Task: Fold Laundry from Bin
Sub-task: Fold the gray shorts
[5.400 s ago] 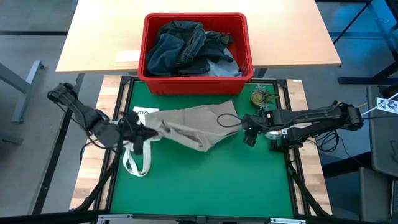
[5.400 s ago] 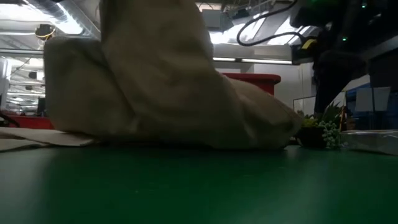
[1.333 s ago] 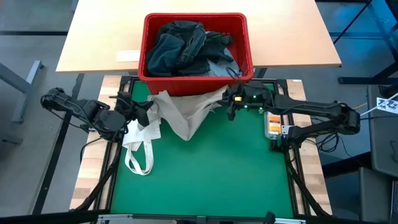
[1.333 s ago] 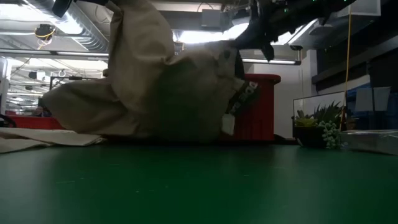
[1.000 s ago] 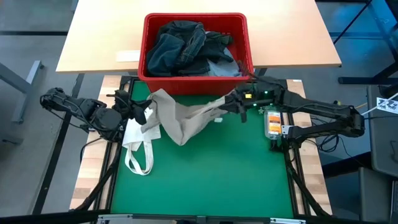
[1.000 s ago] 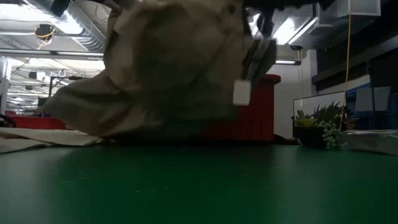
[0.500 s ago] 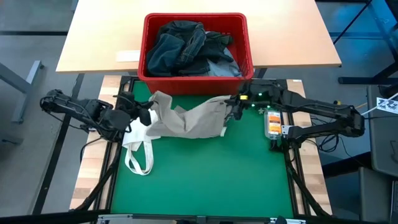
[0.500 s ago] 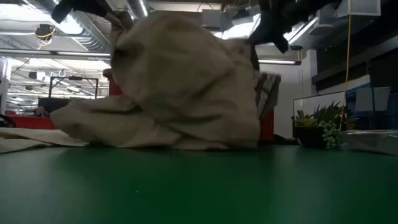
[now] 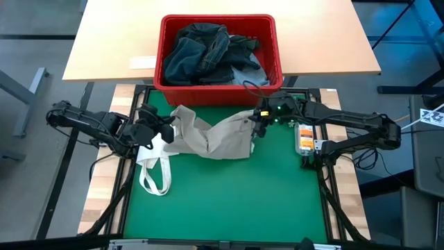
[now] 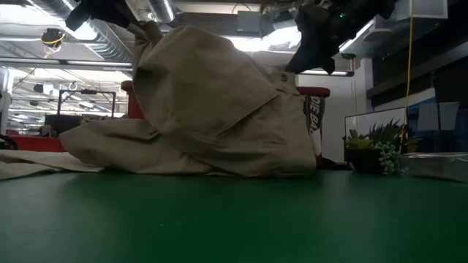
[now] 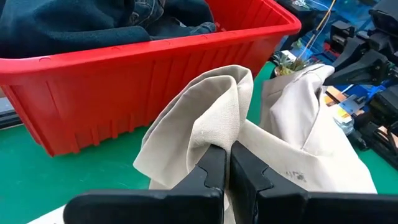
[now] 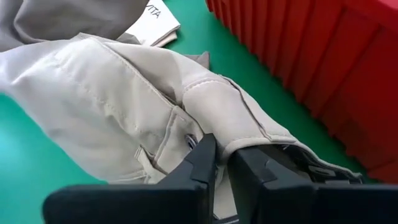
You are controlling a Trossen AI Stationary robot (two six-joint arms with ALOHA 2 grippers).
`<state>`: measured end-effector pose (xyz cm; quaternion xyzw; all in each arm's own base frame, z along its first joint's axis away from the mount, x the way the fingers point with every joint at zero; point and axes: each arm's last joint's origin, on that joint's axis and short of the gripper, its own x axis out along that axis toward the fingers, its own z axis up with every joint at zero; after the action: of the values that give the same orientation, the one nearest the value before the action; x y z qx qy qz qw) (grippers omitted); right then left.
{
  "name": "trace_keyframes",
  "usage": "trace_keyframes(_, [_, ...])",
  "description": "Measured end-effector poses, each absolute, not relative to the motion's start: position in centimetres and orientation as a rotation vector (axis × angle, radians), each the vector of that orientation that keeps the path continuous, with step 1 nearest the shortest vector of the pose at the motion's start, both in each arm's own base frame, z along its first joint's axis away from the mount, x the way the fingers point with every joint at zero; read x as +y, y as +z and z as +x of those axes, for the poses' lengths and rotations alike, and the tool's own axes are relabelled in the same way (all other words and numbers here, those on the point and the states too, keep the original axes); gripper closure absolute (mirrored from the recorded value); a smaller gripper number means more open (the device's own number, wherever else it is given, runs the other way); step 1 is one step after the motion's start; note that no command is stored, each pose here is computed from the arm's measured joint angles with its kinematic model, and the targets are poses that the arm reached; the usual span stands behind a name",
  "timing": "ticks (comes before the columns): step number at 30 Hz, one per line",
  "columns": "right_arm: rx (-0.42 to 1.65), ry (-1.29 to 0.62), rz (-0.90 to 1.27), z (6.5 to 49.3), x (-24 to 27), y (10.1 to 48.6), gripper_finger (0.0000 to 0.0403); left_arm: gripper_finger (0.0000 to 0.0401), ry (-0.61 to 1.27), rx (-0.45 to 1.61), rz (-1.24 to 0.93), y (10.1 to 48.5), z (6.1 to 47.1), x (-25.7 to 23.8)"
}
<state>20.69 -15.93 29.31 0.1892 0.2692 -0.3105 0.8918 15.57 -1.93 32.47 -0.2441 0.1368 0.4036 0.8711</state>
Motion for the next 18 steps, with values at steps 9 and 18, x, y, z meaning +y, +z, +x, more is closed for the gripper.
trace_keyframes(9, [0.568,-0.606,0.380,20.7,-15.8,29.3,0.0247,0.0401,0.841,0.288,-0.512,32.5,15.6,-1.9])
trace_keyframes(18, [0.825,-0.601,0.475,18.7,-14.2,33.4,0.0165,0.0400,0.841,0.288,-0.512,32.5,15.6,-1.9])
